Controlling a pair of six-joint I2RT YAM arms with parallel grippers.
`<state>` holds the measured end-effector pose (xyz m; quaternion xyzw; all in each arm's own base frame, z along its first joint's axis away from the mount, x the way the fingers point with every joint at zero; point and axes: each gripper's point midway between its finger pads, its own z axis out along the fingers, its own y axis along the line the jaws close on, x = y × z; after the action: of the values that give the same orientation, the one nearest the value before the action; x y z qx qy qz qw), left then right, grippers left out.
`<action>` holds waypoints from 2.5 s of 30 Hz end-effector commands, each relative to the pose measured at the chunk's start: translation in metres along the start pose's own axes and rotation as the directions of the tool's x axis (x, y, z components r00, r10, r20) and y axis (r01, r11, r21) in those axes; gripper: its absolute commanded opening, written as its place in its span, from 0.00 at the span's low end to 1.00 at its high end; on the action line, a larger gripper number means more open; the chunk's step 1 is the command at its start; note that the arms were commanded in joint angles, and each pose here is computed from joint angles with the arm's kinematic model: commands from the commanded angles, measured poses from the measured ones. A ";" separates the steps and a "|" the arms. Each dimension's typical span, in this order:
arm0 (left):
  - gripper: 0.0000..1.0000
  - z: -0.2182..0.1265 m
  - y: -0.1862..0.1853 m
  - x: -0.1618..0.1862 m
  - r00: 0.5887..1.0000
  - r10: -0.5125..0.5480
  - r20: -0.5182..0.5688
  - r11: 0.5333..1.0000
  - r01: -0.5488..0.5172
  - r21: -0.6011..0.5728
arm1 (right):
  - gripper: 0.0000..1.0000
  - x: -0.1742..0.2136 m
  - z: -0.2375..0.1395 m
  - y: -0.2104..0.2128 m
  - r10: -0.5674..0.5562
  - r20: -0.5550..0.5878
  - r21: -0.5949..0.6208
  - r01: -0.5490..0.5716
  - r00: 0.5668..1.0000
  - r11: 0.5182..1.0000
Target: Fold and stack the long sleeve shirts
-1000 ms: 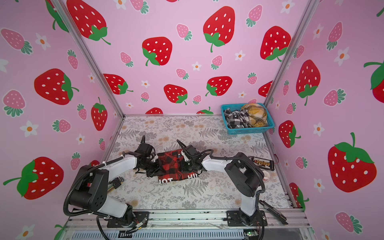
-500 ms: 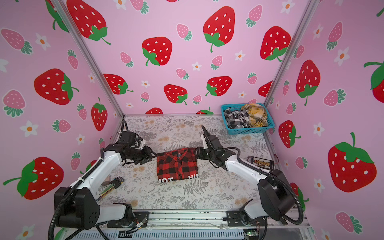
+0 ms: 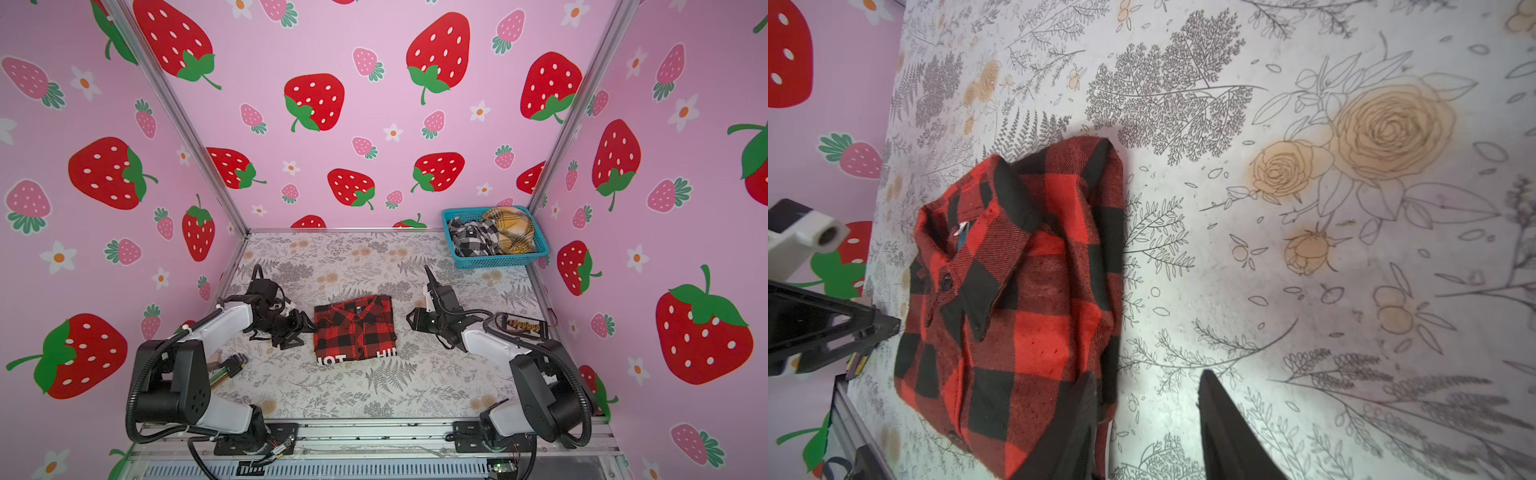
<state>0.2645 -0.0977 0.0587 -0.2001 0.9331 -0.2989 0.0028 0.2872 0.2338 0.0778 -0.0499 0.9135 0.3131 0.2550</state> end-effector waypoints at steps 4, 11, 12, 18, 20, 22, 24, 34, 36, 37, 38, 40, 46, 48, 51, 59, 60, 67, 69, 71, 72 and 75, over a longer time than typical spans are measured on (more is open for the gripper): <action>0.69 0.009 -0.013 -0.012 1.000 -0.010 0.027 0.995 0.007 0.104 | 0.43 0.001 0.001 -0.003 0.011 0.005 -0.057 -0.011 1.000 0.998; 0.69 0.016 -0.007 -0.016 0.999 -0.020 0.026 0.996 0.018 0.090 | 0.48 0.003 -0.002 -0.005 0.031 0.013 -0.091 -0.030 0.999 0.995; 0.69 0.017 -0.007 -0.017 0.999 -0.024 0.027 0.996 0.021 0.090 | 0.48 0.003 -0.001 -0.007 0.036 0.010 -0.094 -0.035 0.999 0.995; 0.64 0.025 -0.005 -0.019 0.999 -0.044 0.015 0.995 0.042 0.090 | 0.48 0.005 0.001 -0.008 0.045 -0.001 -0.105 -0.045 0.999 0.993; 0.61 0.029 -0.002 -0.019 0.999 -0.045 0.007 0.997 0.045 0.059 | 0.48 0.004 0.000 -0.009 0.048 0.002 -0.105 -0.047 0.999 0.993; 0.59 0.033 -0.001 -0.018 0.999 -0.044 -0.001 0.998 0.044 0.050 | 0.48 0.004 0.000 -0.009 0.049 0.003 -0.106 -0.048 0.999 0.993; 0.57 0.036 -0.003 -0.017 0.999 -0.051 -0.008 0.997 0.051 0.059 | 0.48 0.004 0.000 -0.009 0.051 0.001 -0.107 -0.050 0.999 0.993; 0.43 0.049 -0.014 -0.012 0.999 -0.023 -0.028 0.998 0.025 0.064 | 0.49 0.007 0.005 -0.012 0.060 -0.020 -0.113 -0.062 0.998 0.992; 0.39 0.052 -0.014 -0.010 0.999 -0.022 -0.034 0.997 0.024 0.067 | 0.49 0.008 0.005 -0.013 0.063 -0.026 -0.113 -0.065 0.998 0.991; 0.38 0.052 -0.014 -0.010 0.999 -0.023 -0.036 0.997 0.025 0.068 | 0.49 0.008 0.006 -0.013 0.065 -0.026 -0.112 -0.068 0.998 0.991; 0.37 0.053 -0.014 -0.010 0.999 -0.023 -0.037 0.997 0.025 0.067 | 0.49 0.009 0.006 -0.013 0.065 -0.027 -0.113 -0.067 0.998 0.991; 0.34 0.055 -0.014 -0.011 0.999 -0.023 -0.037 0.997 0.026 0.067 | 0.49 0.009 0.006 -0.013 0.065 -0.030 -0.113 -0.068 0.997 0.991; 0.26 0.057 -0.016 -0.011 0.999 -0.022 -0.046 0.996 0.026 0.085 | 0.48 0.011 0.010 -0.015 0.072 -0.047 -0.112 -0.077 0.996 0.991; 0.24 0.056 -0.018 -0.012 0.999 -0.015 -0.042 0.996 0.018 0.088 | 0.48 0.011 0.011 -0.016 0.076 -0.052 -0.110 -0.081 0.996 0.991; 0.22 0.054 -0.018 -0.015 0.999 0.000 -0.032 0.997 0.003 0.074 | 0.48 0.011 0.012 -0.018 0.081 -0.057 -0.110 -0.086 0.995 0.990; 0.16 0.052 -0.017 -0.017 0.999 0.012 -0.033 0.999 -0.011 0.051 | 0.48 0.013 0.012 -0.021 0.091 -0.057 -0.105 -0.097 0.994 0.990; 0.15 0.052 -0.018 -0.017 0.999 0.012 -0.033 0.999 -0.011 0.051 | 0.47 0.013 0.012 -0.021 0.094 -0.058 -0.103 -0.100 0.994 0.990; 0.07 0.054 -0.017 -0.018 0.999 0.013 -0.038 0.999 -0.011 0.044 | 0.47 0.014 0.013 -0.023 0.101 -0.064 -0.102 -0.107 0.993 0.989; 0.07 0.053 -0.016 -0.019 0.999 0.015 -0.037 0.999 -0.014 0.036 | 0.47 0.013 0.013 -0.023 0.101 -0.061 -0.103 -0.107 0.993 0.989; 0.02 0.052 -0.016 -0.020 0.999 0.021 -0.036 1.000 -0.020 0.022 | 0.47 0.013 0.012 -0.024 0.103 -0.061 -0.102 -0.109 0.993 0.989; 0.02 0.052 -0.015 -0.020 0.999 0.024 -0.036 1.000 -0.023 0.015 | 0.47 0.013 0.012 -0.024 0.105 -0.061 -0.104 -0.111 0.993 0.988; 0.00 0.050 -0.014 -0.022 0.999 0.029 -0.034 1.000 -0.029 -0.008 | 0.47 0.013 0.012 -0.024 0.107 -0.062 -0.105 -0.113 0.992 0.988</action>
<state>0.2929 -0.1313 0.0238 -0.1884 0.9288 -0.3190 -0.0071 0.2856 0.2232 0.0517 -0.0247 0.9045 0.3702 0.2103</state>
